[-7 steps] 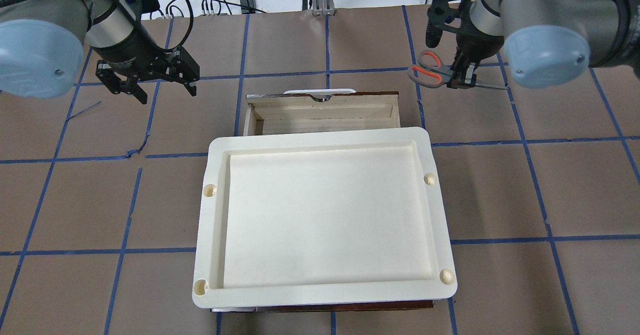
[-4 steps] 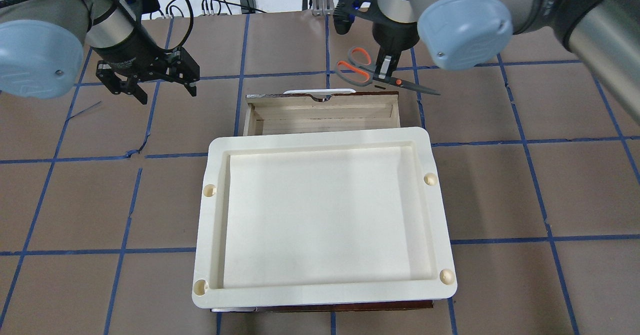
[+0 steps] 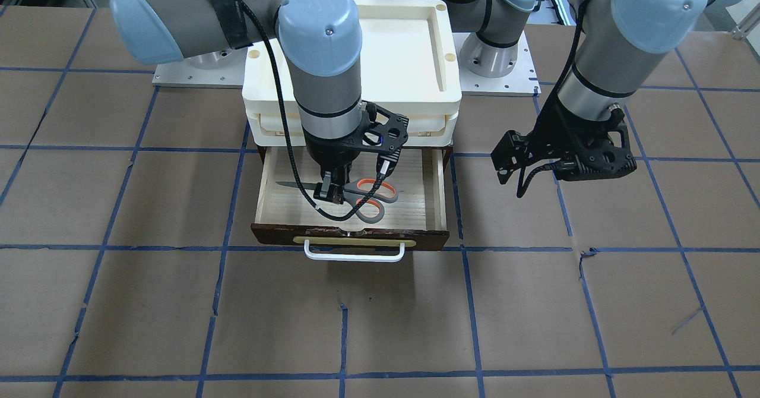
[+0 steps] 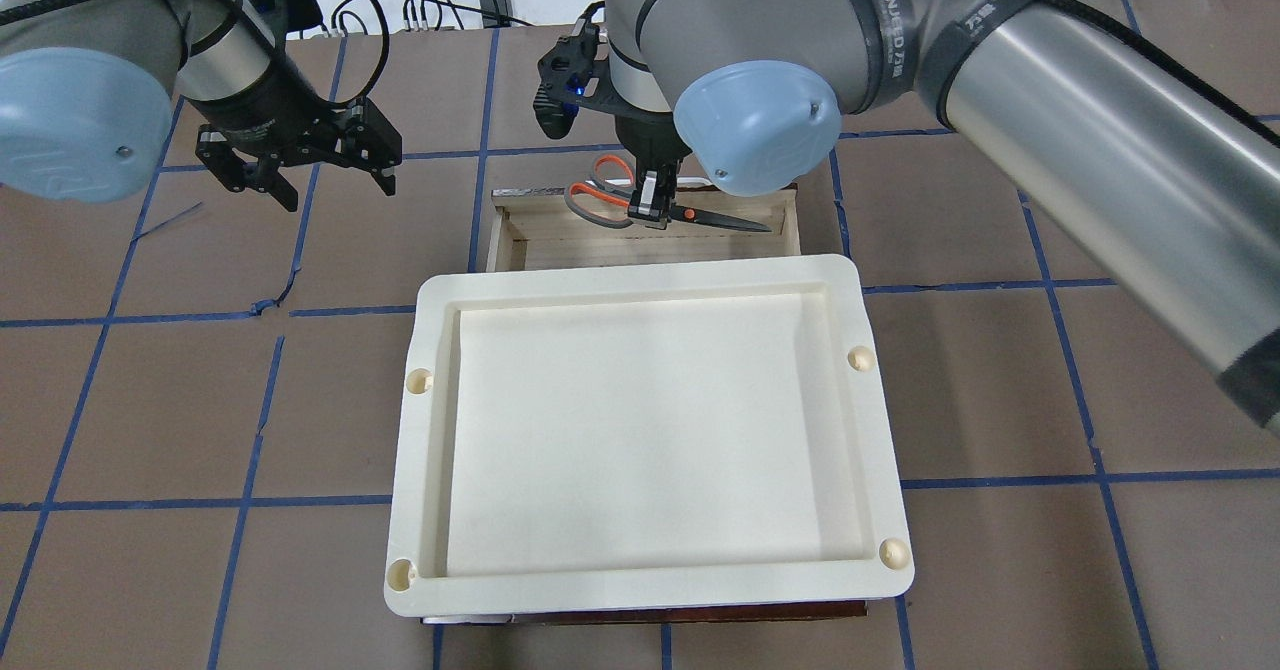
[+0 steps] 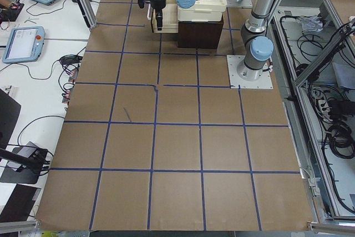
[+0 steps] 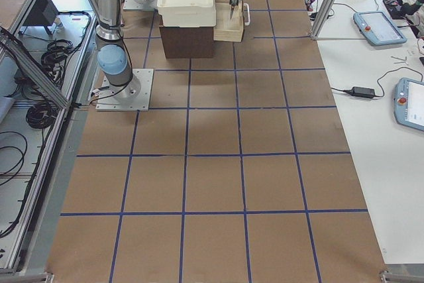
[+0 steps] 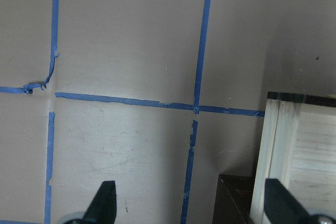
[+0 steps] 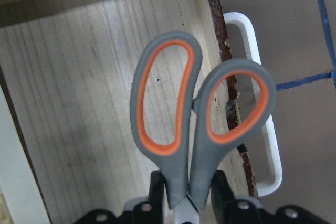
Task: Put scissors in drawer and close it
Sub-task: 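Lower the scissors into the drawer and open the right gripper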
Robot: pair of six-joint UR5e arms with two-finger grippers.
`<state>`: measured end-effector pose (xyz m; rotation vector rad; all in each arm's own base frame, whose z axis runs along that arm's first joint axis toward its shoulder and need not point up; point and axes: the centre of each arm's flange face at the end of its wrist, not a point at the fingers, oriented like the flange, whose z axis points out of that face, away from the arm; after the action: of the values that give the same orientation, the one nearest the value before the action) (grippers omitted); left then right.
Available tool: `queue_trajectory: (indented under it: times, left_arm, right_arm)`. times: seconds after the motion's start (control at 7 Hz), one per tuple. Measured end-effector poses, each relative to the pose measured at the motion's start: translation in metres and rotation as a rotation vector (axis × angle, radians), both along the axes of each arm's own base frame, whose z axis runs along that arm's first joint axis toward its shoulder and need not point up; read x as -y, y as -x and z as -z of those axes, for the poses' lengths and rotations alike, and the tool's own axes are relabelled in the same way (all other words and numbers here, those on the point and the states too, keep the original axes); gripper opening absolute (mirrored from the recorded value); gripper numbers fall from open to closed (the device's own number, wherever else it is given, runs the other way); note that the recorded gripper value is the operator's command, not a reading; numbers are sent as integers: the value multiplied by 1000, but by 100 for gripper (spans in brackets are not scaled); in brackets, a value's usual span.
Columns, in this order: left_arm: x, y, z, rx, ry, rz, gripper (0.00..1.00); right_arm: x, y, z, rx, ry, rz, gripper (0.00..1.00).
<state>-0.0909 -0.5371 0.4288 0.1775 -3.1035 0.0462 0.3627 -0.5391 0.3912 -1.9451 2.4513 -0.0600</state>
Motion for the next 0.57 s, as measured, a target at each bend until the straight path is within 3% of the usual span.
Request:
queue_trajectory:
  times: [0.57]
  left_arm:
    - [1, -8, 0, 3, -6, -13, 100]
  right_arm:
    - [-7, -27, 27, -52, -34, -176, 13]
